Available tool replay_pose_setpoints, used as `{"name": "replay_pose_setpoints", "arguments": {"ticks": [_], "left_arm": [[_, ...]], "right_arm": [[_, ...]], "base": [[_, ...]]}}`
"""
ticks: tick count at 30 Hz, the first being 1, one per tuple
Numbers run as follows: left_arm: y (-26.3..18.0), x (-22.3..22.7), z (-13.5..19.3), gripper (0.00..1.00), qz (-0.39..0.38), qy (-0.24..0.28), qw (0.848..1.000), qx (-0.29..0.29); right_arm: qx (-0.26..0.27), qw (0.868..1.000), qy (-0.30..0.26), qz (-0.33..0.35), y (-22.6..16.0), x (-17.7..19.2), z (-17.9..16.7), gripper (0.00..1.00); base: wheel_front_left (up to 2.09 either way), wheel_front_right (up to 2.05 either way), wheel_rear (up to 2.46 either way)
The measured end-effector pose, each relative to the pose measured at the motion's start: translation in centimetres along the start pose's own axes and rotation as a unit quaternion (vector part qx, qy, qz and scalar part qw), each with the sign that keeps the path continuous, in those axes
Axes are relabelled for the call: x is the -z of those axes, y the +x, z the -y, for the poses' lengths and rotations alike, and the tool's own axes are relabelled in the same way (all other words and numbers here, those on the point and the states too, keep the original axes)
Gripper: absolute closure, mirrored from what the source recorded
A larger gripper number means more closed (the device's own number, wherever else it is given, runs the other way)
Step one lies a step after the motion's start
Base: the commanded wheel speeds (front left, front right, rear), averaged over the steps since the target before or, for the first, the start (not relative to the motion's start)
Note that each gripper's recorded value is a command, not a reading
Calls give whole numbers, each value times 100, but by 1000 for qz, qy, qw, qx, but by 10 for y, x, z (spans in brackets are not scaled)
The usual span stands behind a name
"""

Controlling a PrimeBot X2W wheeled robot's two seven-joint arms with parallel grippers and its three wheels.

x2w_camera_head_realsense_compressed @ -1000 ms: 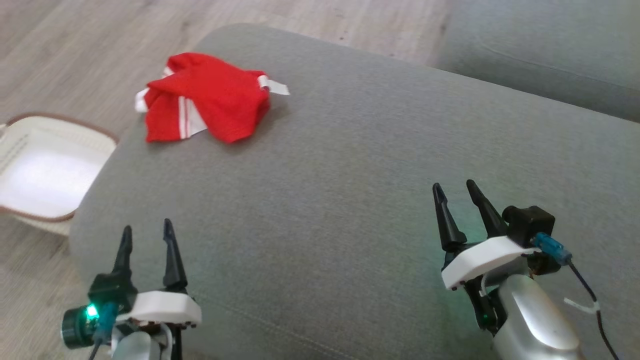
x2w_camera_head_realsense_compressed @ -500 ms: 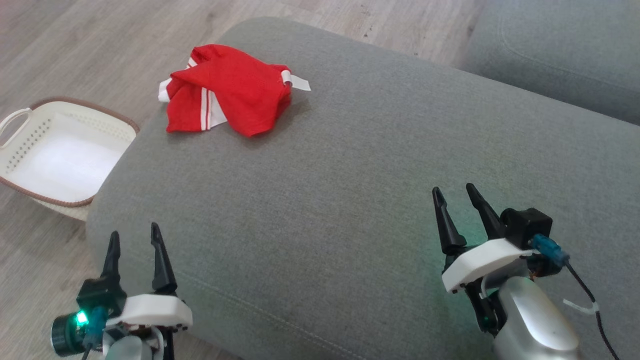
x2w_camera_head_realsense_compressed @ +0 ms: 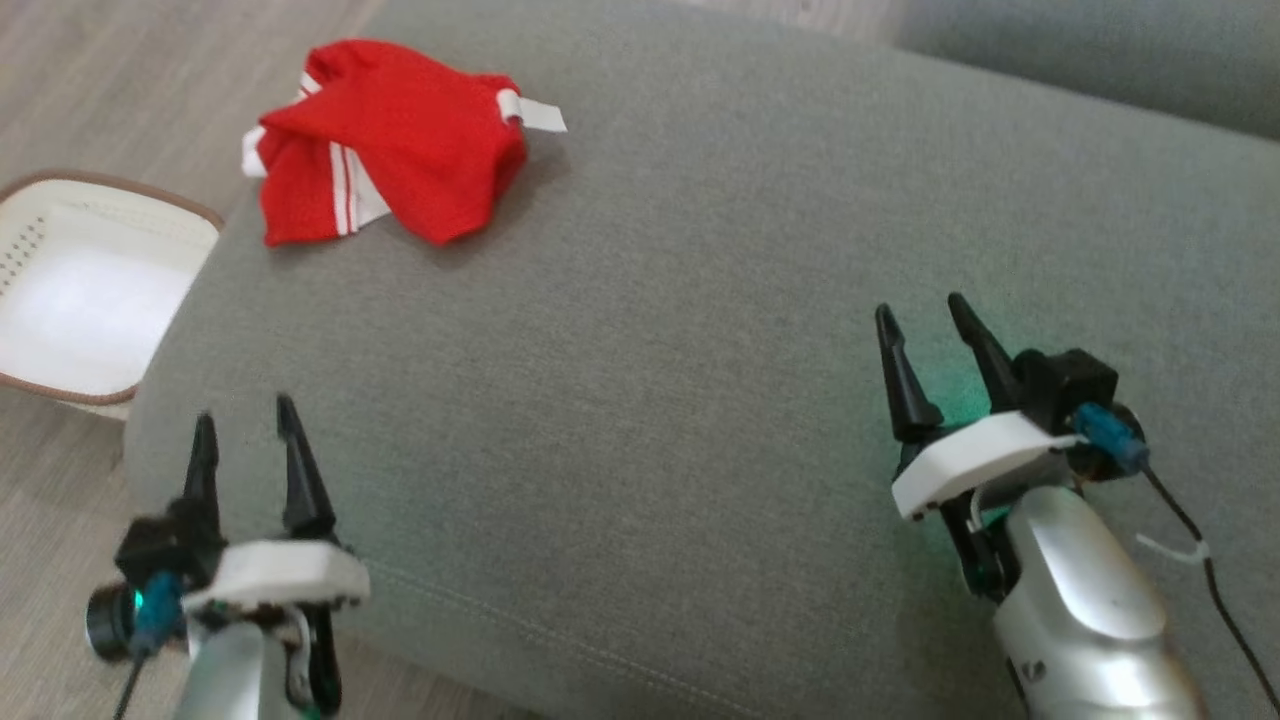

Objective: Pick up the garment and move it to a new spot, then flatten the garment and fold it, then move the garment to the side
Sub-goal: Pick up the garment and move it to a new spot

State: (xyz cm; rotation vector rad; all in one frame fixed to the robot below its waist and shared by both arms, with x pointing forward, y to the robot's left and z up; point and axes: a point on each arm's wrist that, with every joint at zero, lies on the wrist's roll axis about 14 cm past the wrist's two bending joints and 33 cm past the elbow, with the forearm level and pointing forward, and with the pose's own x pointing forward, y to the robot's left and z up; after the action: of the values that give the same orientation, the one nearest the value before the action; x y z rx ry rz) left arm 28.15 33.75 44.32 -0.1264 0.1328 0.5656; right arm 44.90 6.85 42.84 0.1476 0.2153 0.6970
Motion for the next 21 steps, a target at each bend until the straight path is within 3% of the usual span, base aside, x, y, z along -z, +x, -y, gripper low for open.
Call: {"name": "replay_pose_setpoints", "arguments": {"ticks": [11,21], "left_arm": [[82,-17,41,0,2,12,998,62],[160,-2,70,0,-53,40,994,90]], "right_arm": [[31,1000,-1,6,13,5,41,0],[50,998,-14,34,12,-9,73,0]], "base": [[0,0,0],[0,0,0]]}}
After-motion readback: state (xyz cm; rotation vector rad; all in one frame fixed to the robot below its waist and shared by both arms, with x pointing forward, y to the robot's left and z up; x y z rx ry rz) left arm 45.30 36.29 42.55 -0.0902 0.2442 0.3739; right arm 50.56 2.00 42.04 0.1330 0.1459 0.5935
